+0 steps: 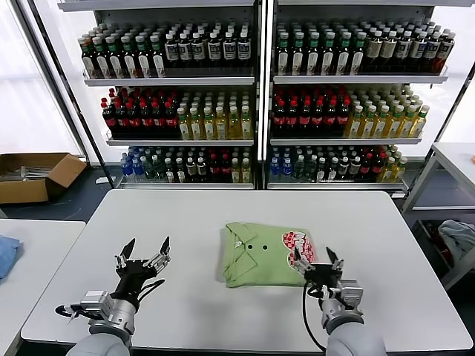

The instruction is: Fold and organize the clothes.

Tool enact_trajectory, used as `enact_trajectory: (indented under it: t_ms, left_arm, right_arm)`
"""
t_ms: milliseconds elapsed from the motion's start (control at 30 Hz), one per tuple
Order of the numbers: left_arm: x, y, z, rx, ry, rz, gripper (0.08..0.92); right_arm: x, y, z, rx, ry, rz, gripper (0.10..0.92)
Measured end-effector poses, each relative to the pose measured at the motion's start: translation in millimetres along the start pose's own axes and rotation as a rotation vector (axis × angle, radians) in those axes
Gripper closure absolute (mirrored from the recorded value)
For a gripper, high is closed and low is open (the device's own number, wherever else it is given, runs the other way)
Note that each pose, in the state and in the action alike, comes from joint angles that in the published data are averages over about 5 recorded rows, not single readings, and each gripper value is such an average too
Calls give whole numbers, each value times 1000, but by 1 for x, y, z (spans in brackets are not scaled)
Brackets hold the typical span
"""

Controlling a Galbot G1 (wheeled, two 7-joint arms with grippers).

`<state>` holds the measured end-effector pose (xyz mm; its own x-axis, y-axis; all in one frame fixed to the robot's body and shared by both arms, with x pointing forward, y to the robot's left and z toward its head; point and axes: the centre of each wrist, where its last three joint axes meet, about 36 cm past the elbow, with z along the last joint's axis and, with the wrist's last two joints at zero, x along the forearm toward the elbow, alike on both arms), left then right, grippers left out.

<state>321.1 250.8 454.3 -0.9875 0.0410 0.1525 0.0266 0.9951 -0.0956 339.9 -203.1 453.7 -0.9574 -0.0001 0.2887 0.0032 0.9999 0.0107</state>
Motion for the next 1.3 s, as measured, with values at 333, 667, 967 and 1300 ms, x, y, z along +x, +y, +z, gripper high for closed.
enact_trajectory:
  t_ms: [333, 667, 967, 1300]
  left_arm:
    - [-7, 2, 1, -40, -49, -6, 177]
    - [-8, 6, 0, -65, -67, -1, 177]
    - [-6, 8, -2, -71, -67, -3, 177]
    - [-5, 5, -2, -52, -69, -1, 177]
  right_arm:
    - [3, -32, -7, 136, -96, 130, 200]
    - [9, -41, -14, 177, -136, 176, 200]
    - [9, -41, -16, 198, -148, 191, 200]
    - [5, -38, -15, 200, -149, 187, 200]
